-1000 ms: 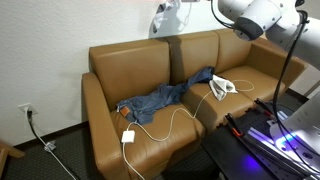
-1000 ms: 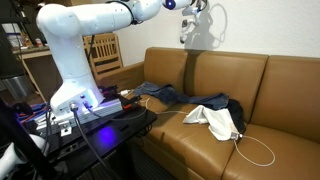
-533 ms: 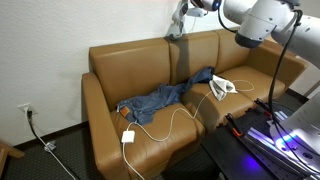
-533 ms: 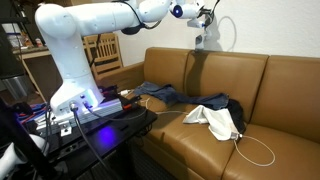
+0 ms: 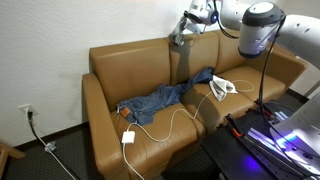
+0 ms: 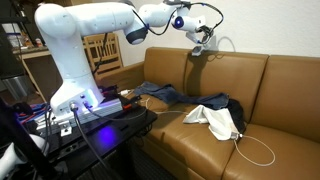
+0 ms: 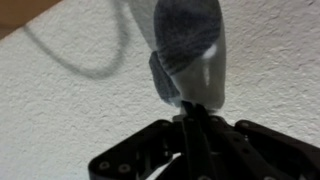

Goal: Take the white socks from the seat of the chair and place them on the back of the chair

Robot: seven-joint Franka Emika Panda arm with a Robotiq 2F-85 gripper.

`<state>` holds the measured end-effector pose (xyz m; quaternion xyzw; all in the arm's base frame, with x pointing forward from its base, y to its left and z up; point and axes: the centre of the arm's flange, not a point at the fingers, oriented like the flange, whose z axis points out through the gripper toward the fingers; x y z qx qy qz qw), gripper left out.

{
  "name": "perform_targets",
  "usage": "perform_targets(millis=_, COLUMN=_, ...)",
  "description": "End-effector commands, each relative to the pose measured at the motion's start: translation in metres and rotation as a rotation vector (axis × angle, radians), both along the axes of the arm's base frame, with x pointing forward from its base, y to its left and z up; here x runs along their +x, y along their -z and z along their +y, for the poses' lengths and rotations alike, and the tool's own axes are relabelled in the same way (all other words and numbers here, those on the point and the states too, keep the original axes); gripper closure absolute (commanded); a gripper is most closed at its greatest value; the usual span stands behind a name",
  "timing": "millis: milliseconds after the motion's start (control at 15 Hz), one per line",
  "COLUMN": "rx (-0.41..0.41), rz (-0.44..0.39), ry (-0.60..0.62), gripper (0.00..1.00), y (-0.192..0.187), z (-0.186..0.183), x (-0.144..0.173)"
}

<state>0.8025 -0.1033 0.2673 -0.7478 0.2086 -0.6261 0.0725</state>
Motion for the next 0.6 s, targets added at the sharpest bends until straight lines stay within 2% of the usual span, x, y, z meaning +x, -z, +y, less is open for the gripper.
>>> perform_targets(millis=0, rx=0.139, rz=-0.057, ry=0.035, gripper=0.99, y=0.029, z=0.078, x=0.006)
perform_targets(millis=133, rx=0.184, rz=-0.109, ry=0.061, gripper=0.99, y=0.015, z=0.103, x=0.003)
perform_targets(millis=200, rx=0.157, rz=-0.048, ry=-0.002, gripper=0.96, y=-0.009, z=0.038, x=0.006)
perform_targets(millis=400, rx=0.189, rz=-0.071, ry=0.003, gripper=0.99, y=-0.02, z=0.043, x=0.007)
perform_targets(millis=533, rx=0.109, rz=-0.148, ry=-0.002, gripper=0.99, y=-0.034, z=0.057, x=0.006)
